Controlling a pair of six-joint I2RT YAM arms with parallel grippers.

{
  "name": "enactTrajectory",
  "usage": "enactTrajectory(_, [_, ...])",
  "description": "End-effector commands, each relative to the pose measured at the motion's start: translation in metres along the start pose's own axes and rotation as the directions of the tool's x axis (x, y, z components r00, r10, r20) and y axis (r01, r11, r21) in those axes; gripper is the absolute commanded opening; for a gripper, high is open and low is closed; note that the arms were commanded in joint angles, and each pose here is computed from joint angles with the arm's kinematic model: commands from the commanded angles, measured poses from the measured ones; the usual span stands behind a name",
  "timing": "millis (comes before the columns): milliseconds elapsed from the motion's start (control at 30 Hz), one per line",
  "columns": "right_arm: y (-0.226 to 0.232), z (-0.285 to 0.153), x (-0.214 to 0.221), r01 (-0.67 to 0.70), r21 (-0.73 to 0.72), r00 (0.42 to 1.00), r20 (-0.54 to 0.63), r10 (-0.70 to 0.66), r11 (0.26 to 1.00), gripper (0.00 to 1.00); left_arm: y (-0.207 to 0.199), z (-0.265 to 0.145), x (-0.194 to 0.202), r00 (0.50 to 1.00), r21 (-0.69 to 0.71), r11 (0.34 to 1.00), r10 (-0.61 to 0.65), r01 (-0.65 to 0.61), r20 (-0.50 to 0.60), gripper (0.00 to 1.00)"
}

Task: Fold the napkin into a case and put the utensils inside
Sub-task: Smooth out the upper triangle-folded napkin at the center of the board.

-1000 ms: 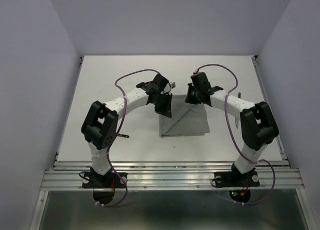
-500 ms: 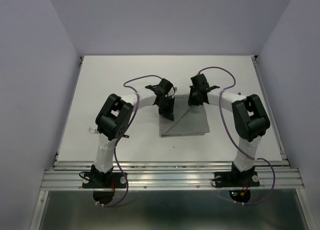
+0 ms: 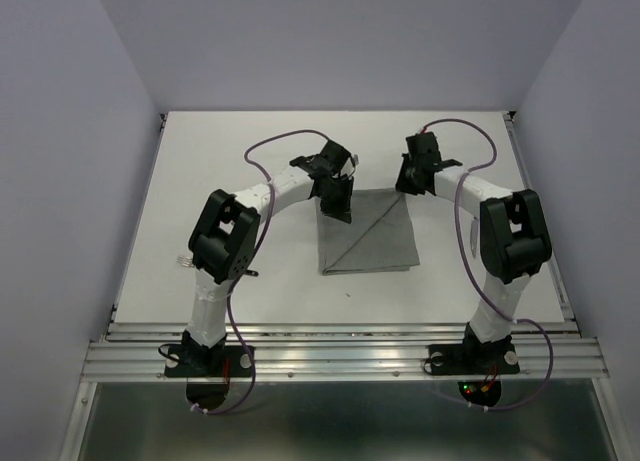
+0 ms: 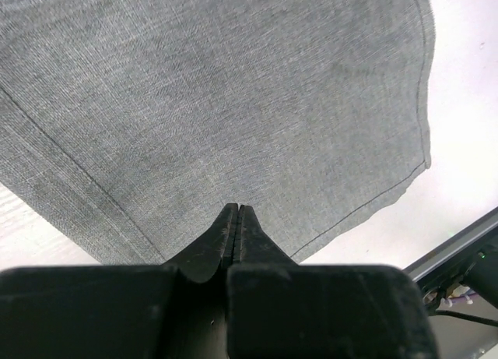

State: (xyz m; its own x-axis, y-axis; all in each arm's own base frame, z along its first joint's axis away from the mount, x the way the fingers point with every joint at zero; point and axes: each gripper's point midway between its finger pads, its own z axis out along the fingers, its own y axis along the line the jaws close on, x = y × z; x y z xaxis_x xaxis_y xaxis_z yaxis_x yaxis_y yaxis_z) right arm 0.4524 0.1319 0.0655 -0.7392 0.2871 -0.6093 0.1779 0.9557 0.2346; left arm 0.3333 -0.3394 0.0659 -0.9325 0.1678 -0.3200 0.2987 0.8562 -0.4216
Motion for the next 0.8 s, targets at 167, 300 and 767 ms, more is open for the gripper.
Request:
enactTrajectory(167, [-0.006,0.026,-0.019,0.007,0.018,1.0,0.007,-0.007,1.0,0.13,-0.004,-0.025,-0.018,0.998,-0.009,1.0,0.014,-0.014,0.055,0.0])
enactTrajectory(300, [-0.011,0.04,-0.011,0.022,0.04,1.0,-0.016,-0.021,0.999,0.13,0.004,-0.022,-0.015,0.999,-0.024,1.0,0.009,-0.008,0.042,0.0])
enactTrajectory(767, [0.003,0.012,-0.036,0.024,-0.013,0.999,0.039,-0.024,1.0,0.12,0.019,-0.044,-0.024,0.995,-0.092,0.995,0.034,-0.026,0.091,0.0])
